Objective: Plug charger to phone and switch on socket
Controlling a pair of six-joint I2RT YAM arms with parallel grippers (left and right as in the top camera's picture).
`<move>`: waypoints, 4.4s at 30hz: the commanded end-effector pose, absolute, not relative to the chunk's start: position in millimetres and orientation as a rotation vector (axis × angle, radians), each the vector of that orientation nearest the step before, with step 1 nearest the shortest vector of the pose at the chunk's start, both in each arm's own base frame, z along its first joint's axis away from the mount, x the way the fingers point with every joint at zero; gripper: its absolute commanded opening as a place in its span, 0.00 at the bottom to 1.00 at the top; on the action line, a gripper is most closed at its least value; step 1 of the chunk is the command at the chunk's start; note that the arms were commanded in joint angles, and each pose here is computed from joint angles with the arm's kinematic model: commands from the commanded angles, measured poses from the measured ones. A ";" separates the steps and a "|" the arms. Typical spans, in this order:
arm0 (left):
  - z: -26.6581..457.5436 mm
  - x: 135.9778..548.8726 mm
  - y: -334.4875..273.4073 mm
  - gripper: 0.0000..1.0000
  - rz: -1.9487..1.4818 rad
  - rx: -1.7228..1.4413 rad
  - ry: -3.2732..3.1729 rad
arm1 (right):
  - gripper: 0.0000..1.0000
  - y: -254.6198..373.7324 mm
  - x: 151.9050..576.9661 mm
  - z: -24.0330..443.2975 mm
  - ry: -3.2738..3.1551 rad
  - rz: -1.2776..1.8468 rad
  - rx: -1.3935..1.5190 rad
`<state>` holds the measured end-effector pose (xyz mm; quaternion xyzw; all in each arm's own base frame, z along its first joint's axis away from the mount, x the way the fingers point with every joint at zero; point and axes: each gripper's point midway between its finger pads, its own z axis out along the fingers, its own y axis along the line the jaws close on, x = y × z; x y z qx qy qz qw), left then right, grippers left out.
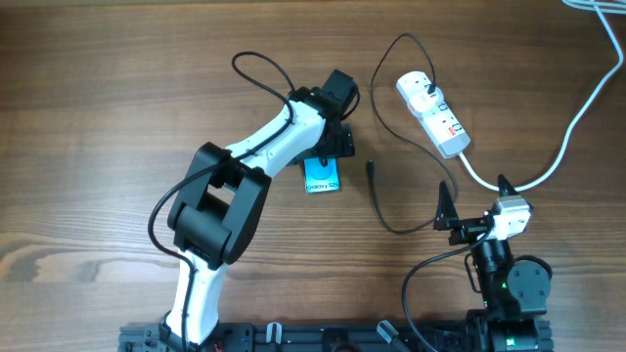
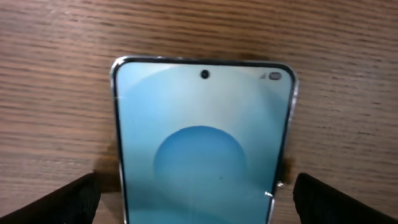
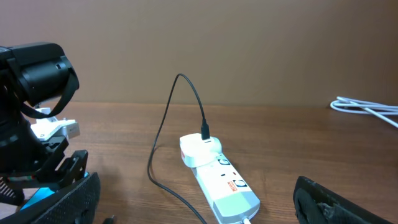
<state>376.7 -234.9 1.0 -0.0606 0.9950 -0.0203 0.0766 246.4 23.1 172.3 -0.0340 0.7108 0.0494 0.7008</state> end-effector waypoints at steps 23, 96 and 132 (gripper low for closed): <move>-21.2 350.0 -161.9 1.00 0.397 -0.221 3.010 | 1.00 20.2 246.5 173.3 1.578 0.104 -0.059; -26.9 337.7 -180.6 1.00 0.163 -0.368 3.132 | 1.00 20.2 246.5 173.3 1.578 0.104 -0.059; -27.1 341.4 -180.6 0.94 0.153 -0.318 3.127 | 1.00 20.2 246.5 173.3 1.578 0.104 -0.059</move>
